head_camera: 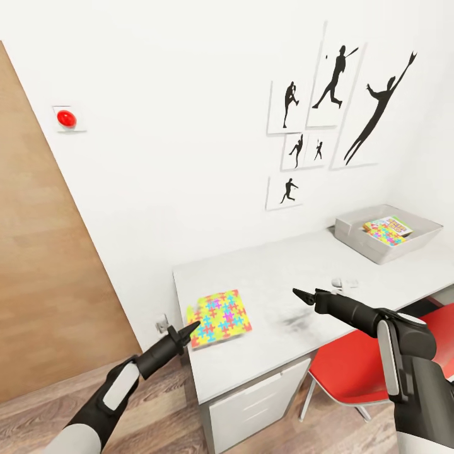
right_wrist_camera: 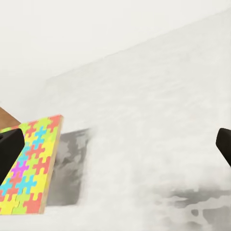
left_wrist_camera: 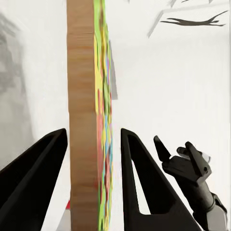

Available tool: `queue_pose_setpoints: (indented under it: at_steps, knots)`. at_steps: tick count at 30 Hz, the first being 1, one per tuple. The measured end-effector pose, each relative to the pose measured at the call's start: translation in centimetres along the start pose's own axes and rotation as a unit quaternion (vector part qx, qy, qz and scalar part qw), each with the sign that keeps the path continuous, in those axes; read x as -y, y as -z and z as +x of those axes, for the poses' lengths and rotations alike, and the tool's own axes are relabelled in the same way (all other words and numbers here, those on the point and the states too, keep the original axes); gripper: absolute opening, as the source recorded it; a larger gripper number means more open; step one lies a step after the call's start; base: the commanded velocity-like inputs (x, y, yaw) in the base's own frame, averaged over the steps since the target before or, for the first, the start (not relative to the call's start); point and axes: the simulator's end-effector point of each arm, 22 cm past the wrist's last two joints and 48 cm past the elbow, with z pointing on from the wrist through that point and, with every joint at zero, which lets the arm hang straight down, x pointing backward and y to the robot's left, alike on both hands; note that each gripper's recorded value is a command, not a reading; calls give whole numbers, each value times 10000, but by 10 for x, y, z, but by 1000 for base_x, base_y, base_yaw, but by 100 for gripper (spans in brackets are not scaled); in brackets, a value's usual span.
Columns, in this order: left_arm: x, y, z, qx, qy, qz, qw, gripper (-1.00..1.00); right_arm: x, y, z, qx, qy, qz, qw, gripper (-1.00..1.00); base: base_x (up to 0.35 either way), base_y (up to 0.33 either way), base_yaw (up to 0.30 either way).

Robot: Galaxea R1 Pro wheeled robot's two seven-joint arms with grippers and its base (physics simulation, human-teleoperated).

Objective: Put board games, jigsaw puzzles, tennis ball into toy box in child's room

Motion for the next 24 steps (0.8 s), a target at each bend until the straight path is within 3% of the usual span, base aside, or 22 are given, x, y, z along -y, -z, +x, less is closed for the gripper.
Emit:
queue_pose_setpoints:
  at_steps: [13, 24]
  knots:
    - [8, 1, 1, -25, -42, 88, 9999, -100, 0, 0, 0, 0, 0, 8, 10000, 100, 0, 0, 0]
    - [34, -6, 2, -102, -160, 219, 9996, -100, 4, 9, -13, 84, 65, 85, 9999, 100, 0, 0, 0]
